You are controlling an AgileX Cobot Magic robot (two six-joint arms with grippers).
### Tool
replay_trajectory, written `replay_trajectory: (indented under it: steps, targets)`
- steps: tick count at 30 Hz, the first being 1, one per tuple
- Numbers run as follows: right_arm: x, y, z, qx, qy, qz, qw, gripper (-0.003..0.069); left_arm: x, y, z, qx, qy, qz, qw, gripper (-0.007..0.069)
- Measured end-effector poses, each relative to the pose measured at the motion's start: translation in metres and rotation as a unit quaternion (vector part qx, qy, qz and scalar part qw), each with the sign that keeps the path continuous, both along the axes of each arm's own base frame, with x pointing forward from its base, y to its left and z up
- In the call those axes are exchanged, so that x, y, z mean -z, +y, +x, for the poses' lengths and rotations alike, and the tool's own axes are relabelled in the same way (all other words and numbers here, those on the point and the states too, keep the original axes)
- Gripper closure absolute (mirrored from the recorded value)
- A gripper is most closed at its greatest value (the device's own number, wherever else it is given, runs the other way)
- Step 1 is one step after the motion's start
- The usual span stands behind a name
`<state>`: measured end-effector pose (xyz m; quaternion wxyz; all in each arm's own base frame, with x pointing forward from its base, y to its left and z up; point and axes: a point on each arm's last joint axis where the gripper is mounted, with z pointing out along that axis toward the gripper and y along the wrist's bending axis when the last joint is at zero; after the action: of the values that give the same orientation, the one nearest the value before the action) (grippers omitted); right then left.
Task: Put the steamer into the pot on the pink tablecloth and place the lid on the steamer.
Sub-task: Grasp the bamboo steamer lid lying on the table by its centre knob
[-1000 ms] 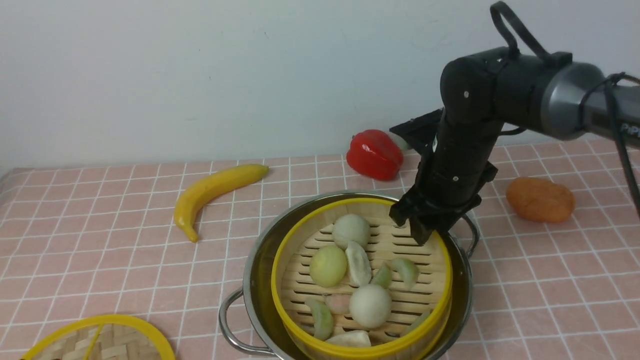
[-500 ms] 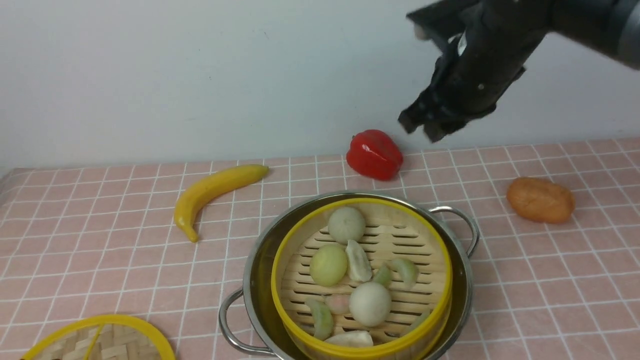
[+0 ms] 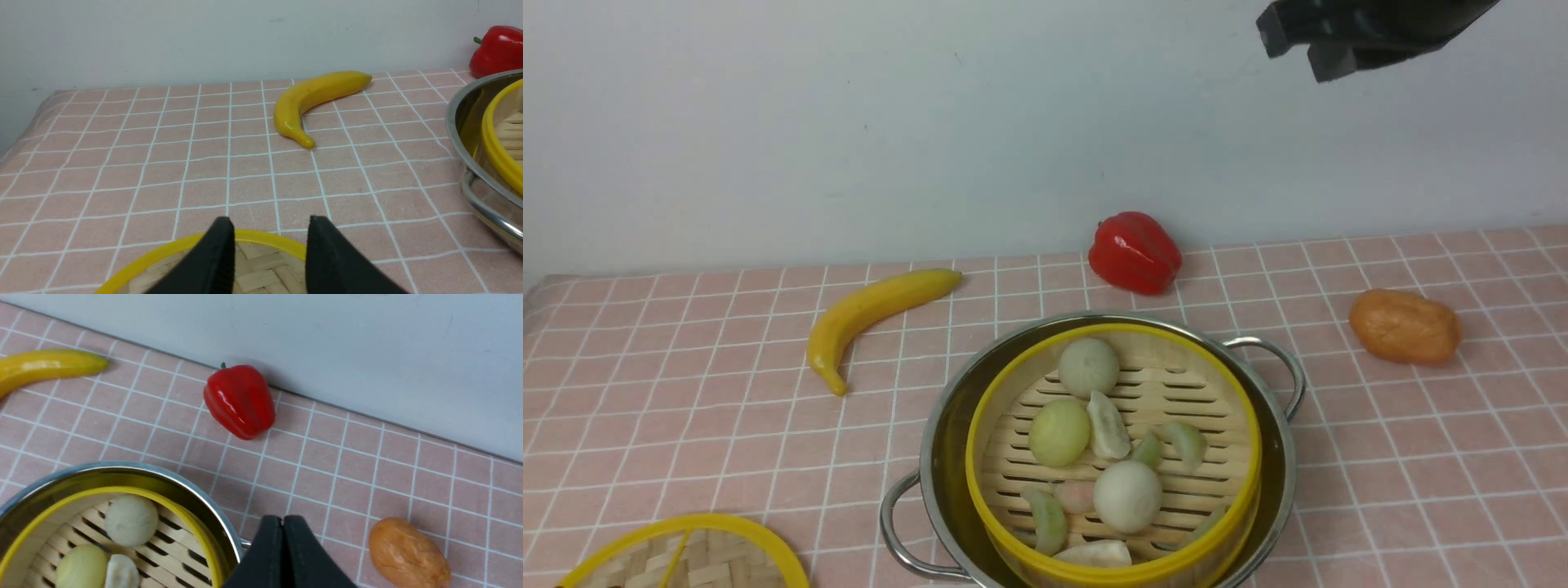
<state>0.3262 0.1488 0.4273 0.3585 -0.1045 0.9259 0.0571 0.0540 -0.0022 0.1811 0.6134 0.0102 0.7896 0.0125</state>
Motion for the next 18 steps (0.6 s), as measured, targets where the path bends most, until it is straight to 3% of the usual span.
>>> replay_trajectory:
  steps: [8, 14, 18]
  targets:
    - [0.013, -0.008, -0.017, -0.019, 0.009, -0.019, 1.000, 0.0659, 0.000, 0.000, 0.000, 0.000, 0.000, 0.000, 1.000, 0.0382]
    - [0.030, -0.043, -0.091, -0.047, -0.104, 0.012, 0.993, 0.0654, 0.000, 0.000, 0.000, 0.000, 0.000, 0.000, 1.000, 0.0382]
    - [0.066, -0.083, -0.162, -0.043, -0.207, 0.056, 0.976, 0.0641, 0.000, 0.000, 0.000, 0.000, 0.000, 0.000, 1.000, 0.0382]
